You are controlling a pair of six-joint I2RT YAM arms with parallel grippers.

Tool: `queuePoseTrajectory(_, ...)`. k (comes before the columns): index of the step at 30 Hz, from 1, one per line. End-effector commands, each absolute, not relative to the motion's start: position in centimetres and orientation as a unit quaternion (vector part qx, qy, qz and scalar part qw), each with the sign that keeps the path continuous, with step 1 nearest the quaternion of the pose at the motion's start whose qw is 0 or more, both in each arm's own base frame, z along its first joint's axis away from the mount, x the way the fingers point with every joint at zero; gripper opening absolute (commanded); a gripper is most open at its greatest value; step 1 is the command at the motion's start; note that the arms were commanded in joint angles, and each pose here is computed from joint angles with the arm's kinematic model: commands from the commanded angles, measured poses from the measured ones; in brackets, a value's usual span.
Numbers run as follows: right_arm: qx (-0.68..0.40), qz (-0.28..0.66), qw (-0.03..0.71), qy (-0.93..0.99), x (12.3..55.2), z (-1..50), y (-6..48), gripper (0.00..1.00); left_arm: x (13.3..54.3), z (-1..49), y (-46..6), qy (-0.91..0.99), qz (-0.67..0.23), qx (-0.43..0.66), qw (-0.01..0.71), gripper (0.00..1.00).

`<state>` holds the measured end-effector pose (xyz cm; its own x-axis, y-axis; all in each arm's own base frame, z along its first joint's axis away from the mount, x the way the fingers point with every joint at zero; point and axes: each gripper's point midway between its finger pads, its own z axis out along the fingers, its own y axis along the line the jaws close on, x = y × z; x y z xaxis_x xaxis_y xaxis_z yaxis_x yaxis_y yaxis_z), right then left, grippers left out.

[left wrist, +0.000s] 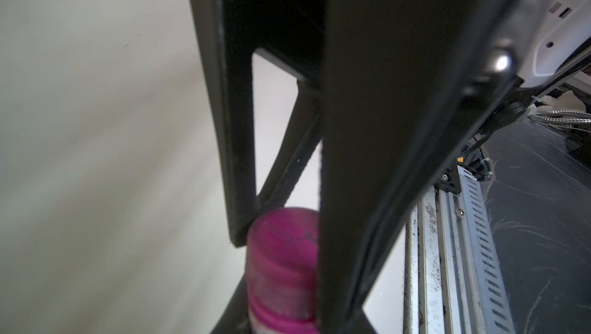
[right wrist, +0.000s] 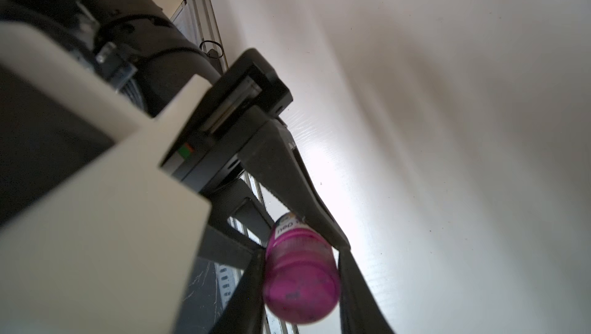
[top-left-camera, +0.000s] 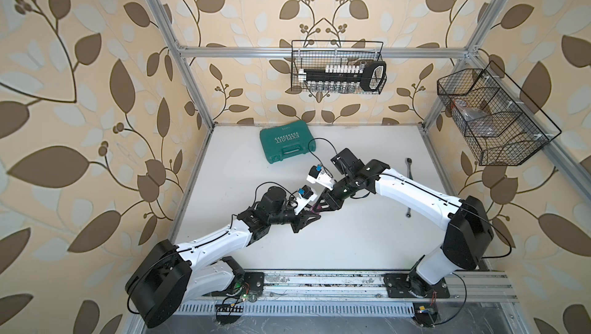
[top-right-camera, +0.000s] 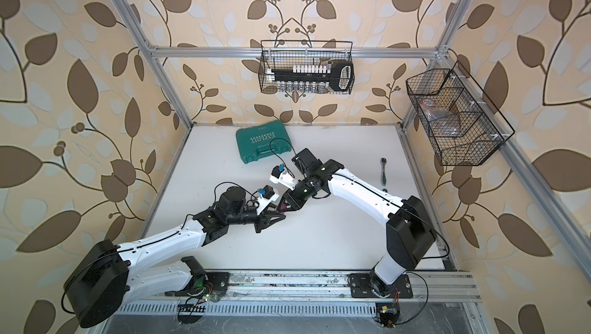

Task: Close the paint jar lid
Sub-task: Screw the lid onto the paint jar.

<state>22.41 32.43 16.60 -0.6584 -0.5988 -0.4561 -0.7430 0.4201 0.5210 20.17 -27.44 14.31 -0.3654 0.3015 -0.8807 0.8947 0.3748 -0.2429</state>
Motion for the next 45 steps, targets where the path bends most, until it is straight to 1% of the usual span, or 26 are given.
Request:
queuePoseTrajectory(1, -0.359, 0.359, 0.064, 0.859, 22.1, 16.0, 33.4, 0.31, 21.2, 20.4, -28.4, 0.663, -0.398, 0.413, 0.482, 0.00)
queuePoseTrajectory(2, -0.357, 0.361, 0.064, 0.859, 22.1, 16.4, 33.5, 0.32, 21.2, 20.4, -28.4, 0.663, -0.398, 0.414, 0.481, 0.00)
queuePoseTrajectory(4, -0.353, 0.371, 0.076, 0.856, 22.4, 17.8, 33.4, 0.40, 21.0, 20.1, -28.3, 0.664, -0.397, 0.415, 0.479, 0.00)
queuePoseTrajectory(5, -0.350, 0.377, 0.085, 0.854, 22.5, 18.7, 33.2, 0.41, 21.0, 20.0, -28.2, 0.665, -0.396, 0.416, 0.478, 0.00)
queuePoseTrajectory(6, -0.341, 0.382, 0.096, 0.854, 23.1, 19.6, 32.7, 0.46, 21.0, 19.8, -28.1, 0.666, -0.394, 0.416, 0.478, 0.00)
queuePoseTrajectory(7, -0.330, 0.385, 0.111, 0.855, 23.9, 20.5, 32.0, 0.53, 21.0, 19.5, -28.1, 0.668, -0.393, 0.416, 0.477, 0.00)
queuePoseTrajectory(11, -0.317, 0.394, 0.156, 0.849, 25.1, 23.6, 28.9, 0.67, 21.4, 18.8, -28.1, 0.670, -0.400, 0.412, 0.470, 0.00)
queuePoseTrajectory(15, -0.327, 0.380, 0.186, 0.845, 25.9, 24.2, 26.0, 0.74, 22.0, 18.7, -28.3, 0.668, -0.416, 0.411, 0.460, 0.00)
queuePoseTrajectory(21, -0.426, 0.383, 0.226, 0.788, 25.9, 23.0, 26.2, 0.73, 21.4, 19.2, -29.1, 0.653, -0.452, 0.436, 0.423, 0.00)
queuePoseTrajectory(26, -0.517, 0.417, 0.252, 0.704, 23.9, 21.8, 26.9, 0.73, 21.0, 19.0, -29.2, 0.648, -0.465, 0.444, 0.409, 0.00)
queuePoseTrajectory(33, -0.537, 0.431, 0.242, 0.684, 23.5, 20.7, 27.9, 0.73, 21.1, 19.0, -29.2, 0.645, -0.470, 0.445, 0.406, 0.00)
queuePoseTrajectory(37, -0.556, 0.422, 0.230, 0.678, 22.6, 19.5, 28.8, 0.73, 21.1, 18.8, -29.2, 0.647, -0.470, 0.445, 0.404, 0.00)
queuePoseTrajectory(39, -0.556, 0.413, 0.225, 0.685, 22.8, 19.0, 29.0, 0.73, 21.0, 18.8, -29.2, 0.647, -0.471, 0.444, 0.403, 0.00)
queuePoseTrajectory(45, -0.558, 0.418, 0.223, 0.681, 22.8, 19.1, 29.5, 0.73, 21.1, 18.9, -29.2, 0.646, -0.472, 0.445, 0.404, 0.00)
